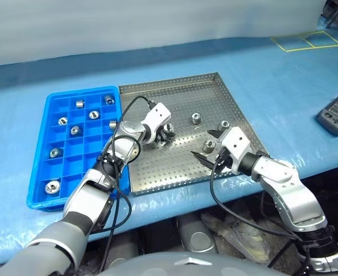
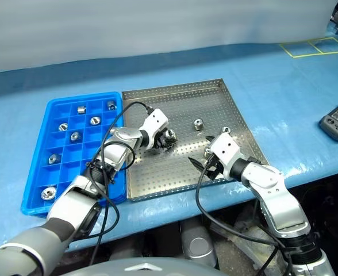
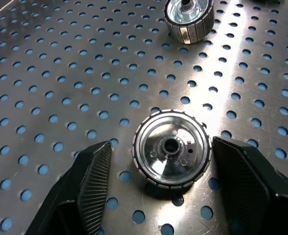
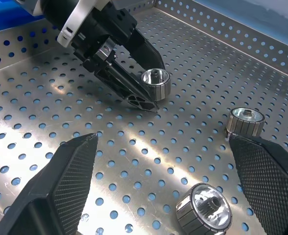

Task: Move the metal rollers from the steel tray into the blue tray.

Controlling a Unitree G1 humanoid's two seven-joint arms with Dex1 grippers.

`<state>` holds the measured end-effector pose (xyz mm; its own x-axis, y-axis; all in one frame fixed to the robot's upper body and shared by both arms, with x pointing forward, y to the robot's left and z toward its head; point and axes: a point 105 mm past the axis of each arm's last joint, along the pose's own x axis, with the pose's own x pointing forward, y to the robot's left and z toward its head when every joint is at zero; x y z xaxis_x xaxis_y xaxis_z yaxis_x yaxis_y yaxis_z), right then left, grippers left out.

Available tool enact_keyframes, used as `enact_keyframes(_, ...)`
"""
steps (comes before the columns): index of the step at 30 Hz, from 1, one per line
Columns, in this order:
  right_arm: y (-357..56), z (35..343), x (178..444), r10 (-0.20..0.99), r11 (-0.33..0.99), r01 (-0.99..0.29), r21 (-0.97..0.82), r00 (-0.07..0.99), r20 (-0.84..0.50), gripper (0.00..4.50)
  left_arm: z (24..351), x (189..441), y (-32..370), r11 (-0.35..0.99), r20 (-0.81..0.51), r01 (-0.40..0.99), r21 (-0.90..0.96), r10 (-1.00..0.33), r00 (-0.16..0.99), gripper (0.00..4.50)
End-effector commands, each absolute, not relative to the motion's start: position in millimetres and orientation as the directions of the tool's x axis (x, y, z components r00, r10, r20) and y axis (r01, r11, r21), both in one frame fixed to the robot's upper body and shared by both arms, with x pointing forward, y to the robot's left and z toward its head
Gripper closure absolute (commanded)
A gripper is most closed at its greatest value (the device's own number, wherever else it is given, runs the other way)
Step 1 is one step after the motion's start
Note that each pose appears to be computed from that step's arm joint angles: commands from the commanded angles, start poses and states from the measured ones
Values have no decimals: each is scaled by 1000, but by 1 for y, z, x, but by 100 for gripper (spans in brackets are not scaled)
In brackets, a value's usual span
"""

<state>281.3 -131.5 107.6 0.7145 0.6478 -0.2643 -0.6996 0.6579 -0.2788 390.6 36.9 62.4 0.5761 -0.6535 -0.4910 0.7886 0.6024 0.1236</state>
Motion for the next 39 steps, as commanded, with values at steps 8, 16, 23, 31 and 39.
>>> enact_keyframes(8, -130, 121, 281, 656, 657, -689, -307, 723, -218, 0, 68, 392, 37, 603, -474, 788, 124, -662, 581, 280)
enact_keyframes(16, -125, 122, 283, 673, 640, -704, -307, 707, -217, 0, 80, 391, 45, 609, -425, 776, 162, -667, 612, 280)
enact_keyframes(23, -108, 111, 284, 736, 579, -774, -256, 631, -244, 0, 132, 366, 83, 652, -287, 723, 228, -664, 690, 280)
enact_keyframes(31, -95, 109, 292, 782, 511, -822, -250, 566, -262, 0, 183, 330, 160, 798, -181, 498, 339, -465, 867, 280)
enact_keyframes(39, -82, 111, 299, 821, 440, -858, -265, 504, -268, 0, 157, 286, 227, 874, -289, 257, 412, -142, 947, 280)
